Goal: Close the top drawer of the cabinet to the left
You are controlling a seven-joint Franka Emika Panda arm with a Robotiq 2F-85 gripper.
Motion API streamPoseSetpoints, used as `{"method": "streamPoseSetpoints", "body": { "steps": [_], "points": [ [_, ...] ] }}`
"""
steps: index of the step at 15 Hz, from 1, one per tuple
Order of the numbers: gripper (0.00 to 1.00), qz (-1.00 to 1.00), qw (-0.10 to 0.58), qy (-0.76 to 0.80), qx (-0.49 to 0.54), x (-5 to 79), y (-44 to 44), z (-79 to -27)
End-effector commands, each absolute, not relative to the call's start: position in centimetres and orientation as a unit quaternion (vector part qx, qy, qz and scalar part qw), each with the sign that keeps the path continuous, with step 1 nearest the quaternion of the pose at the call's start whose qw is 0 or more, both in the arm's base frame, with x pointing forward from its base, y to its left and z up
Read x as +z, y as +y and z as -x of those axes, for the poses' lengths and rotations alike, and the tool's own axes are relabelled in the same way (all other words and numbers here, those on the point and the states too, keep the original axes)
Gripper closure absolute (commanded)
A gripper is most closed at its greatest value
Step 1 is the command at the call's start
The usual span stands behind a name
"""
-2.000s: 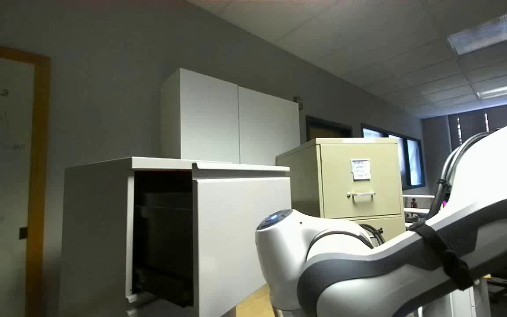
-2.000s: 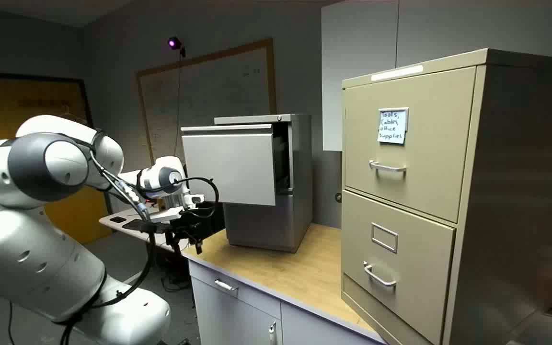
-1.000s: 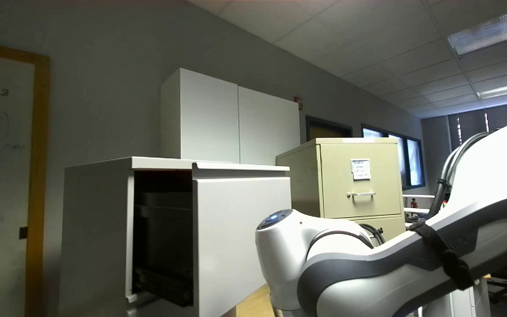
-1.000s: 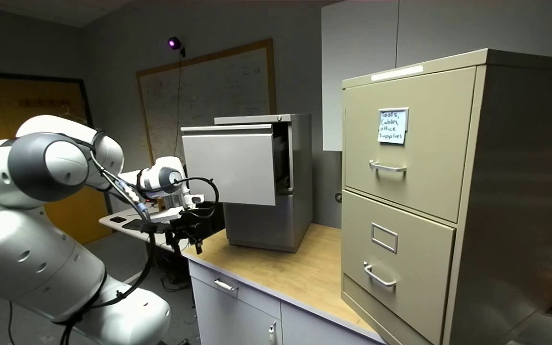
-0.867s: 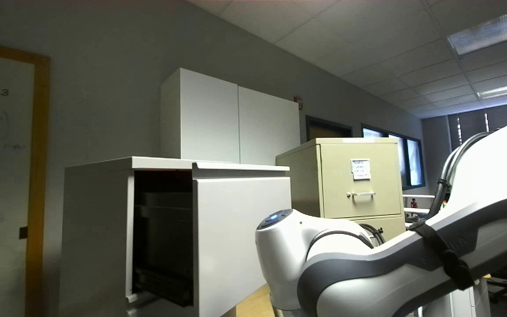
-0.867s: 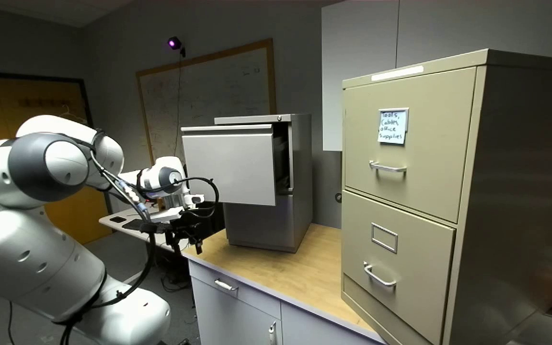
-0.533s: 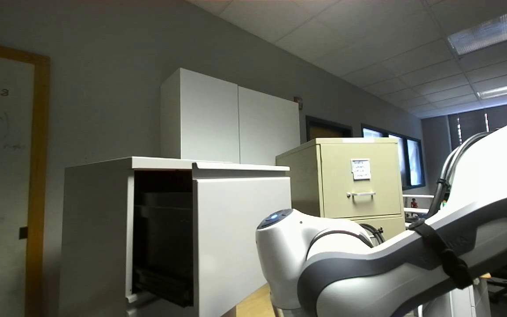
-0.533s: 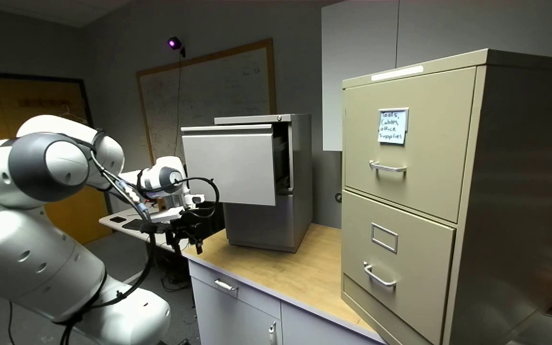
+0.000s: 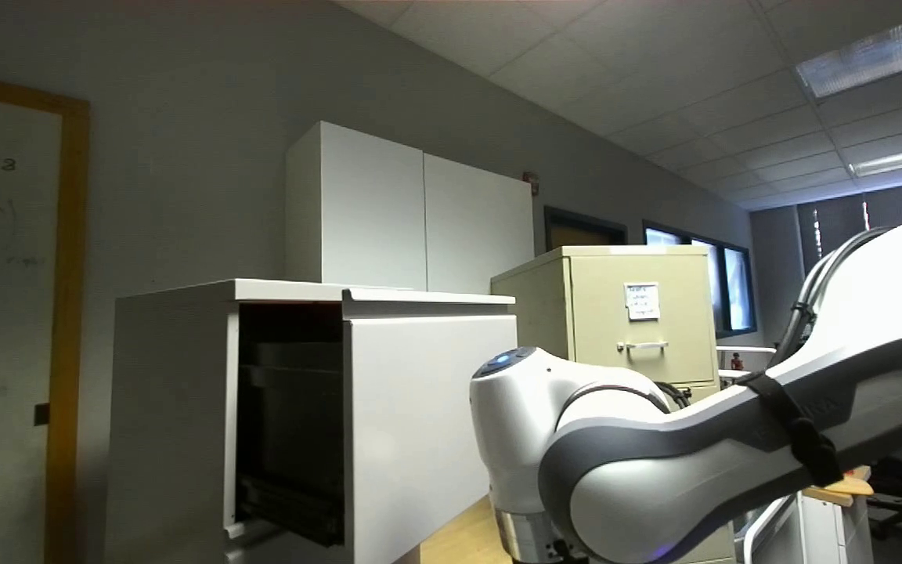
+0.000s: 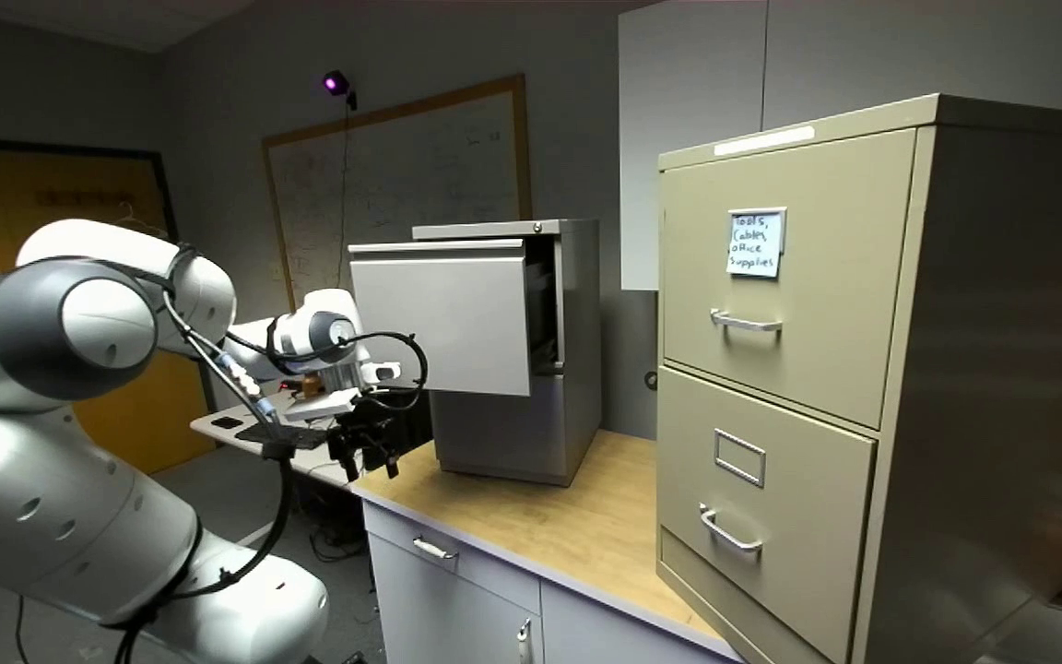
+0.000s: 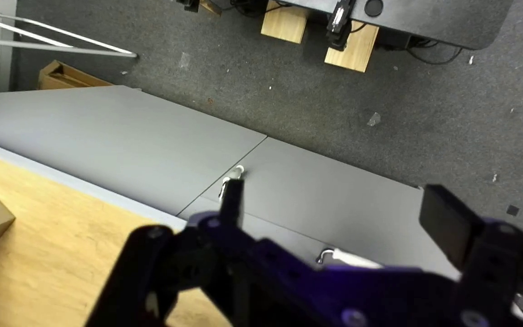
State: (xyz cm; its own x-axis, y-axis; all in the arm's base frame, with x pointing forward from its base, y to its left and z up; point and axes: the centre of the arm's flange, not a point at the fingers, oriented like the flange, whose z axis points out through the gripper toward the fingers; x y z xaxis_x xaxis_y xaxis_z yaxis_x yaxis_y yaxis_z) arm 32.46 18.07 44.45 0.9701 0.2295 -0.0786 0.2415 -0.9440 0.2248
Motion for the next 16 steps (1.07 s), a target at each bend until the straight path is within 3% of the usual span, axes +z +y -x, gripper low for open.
{"method": "streamPoseSetpoints", "body": {
  "steps": [1,4,5,6,15,16],
  "points": [
    [0.00,-0.987,0.128,0.097,0.021,48.6,16.7,-31.5],
    [0.00,-0.985,0.136,0.082,0.068,51.7,15.7,-30.6],
    [0.25,-0.984,0.136,0.076,0.087,52.8,15.4,-30.3],
    [0.26,-0.982,0.138,0.073,0.106,53.7,15.2,-29.9],
    [0.95,-0.947,0.131,0.091,0.279,62.0,16.2,-30.4],
    [1.00,-0.942,0.125,0.094,0.296,62.9,16.2,-31.0]
  ]
}}
